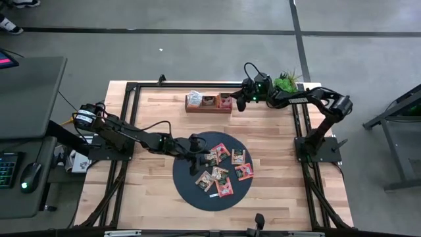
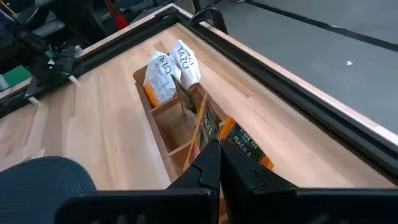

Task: Pick & Place Tea
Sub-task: Put the orange tea bag into the right section of the wooden organizer

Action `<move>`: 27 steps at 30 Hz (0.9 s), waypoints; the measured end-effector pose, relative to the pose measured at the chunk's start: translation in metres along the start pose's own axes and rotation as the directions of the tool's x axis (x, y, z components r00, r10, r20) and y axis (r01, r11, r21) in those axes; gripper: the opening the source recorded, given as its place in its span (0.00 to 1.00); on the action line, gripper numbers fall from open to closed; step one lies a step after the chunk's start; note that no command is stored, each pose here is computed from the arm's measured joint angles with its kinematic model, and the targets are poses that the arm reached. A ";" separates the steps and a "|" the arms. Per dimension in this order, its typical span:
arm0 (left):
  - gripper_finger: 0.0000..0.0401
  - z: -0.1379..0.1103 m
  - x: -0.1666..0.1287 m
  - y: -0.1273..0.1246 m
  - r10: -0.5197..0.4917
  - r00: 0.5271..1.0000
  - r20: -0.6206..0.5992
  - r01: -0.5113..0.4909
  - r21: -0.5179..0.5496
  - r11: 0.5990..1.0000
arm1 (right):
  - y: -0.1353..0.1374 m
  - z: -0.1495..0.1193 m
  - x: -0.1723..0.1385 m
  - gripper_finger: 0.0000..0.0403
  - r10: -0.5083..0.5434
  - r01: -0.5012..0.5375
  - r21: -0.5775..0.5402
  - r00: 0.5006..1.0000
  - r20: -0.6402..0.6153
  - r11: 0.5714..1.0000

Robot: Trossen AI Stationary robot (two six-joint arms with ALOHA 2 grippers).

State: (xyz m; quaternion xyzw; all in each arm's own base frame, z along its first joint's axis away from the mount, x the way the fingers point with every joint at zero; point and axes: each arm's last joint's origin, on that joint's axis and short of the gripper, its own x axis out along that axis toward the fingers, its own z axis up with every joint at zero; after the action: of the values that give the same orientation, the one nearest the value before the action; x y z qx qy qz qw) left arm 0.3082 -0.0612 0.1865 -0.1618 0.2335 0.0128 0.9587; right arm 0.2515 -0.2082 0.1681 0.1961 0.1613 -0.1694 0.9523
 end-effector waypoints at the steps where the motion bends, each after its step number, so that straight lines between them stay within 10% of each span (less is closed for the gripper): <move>1: 0.51 0.000 0.000 0.000 0.000 1.000 0.000 0.000 0.000 1.000 | 0.000 0.001 0.000 0.00 -0.002 0.002 -0.003 1.000 0.008 1.000; 27: 0.51 -0.001 0.000 0.000 -0.011 1.000 -0.009 0.011 -0.011 1.000 | -0.009 -0.012 0.016 0.07 0.000 -0.002 0.074 1.000 0.028 0.997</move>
State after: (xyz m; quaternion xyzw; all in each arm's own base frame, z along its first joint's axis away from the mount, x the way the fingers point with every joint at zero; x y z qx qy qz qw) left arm 0.3079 -0.0617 0.1861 -0.1682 0.2369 0.0082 0.9568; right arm 0.2593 -0.2149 0.1493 0.2288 0.1413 -0.1775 0.9467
